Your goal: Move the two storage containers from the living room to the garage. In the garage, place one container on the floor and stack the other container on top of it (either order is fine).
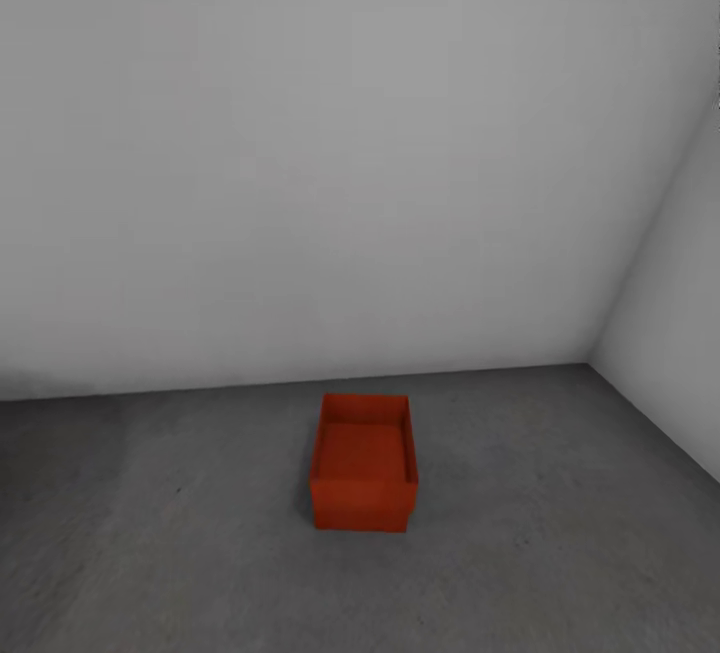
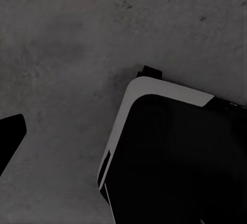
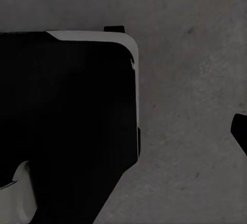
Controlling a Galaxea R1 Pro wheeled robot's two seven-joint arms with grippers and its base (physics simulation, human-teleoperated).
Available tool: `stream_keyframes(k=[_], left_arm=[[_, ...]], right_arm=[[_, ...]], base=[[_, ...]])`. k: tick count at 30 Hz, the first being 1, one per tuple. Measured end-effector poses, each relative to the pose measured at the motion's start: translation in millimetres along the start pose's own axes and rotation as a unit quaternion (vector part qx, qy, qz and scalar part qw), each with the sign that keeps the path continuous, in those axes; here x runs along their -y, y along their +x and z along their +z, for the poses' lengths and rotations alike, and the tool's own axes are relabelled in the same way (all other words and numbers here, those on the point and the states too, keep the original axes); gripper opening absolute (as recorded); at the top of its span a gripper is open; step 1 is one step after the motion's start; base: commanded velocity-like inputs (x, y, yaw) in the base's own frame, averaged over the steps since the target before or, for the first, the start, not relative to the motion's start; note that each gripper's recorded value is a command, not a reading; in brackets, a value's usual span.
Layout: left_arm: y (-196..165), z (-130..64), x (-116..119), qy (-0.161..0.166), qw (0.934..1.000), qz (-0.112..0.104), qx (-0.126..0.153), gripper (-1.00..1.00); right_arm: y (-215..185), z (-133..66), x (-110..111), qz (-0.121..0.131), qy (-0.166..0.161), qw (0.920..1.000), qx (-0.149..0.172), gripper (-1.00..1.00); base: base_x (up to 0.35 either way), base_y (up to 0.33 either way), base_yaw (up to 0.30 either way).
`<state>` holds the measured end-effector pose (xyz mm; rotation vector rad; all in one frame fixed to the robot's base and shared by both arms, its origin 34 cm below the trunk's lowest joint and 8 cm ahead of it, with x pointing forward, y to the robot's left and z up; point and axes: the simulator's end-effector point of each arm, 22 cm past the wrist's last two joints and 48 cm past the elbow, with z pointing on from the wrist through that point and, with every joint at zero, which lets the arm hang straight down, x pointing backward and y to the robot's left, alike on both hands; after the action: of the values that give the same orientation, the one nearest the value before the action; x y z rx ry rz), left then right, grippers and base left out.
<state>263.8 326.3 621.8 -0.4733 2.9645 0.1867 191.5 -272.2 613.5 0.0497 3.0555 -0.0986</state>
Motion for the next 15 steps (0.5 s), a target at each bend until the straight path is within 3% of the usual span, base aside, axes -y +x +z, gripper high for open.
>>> stream_keyframes(k=[15], left_arm=[[-8.9,-2.6,2.4,0.004,0.9999,-0.002,0.011,1.0]], right_arm=[[-9.5,-1.3,-0.6,0.001,-0.001,0.9999,0.012,1.0]], base=[[0.0,0.0,0.0]])
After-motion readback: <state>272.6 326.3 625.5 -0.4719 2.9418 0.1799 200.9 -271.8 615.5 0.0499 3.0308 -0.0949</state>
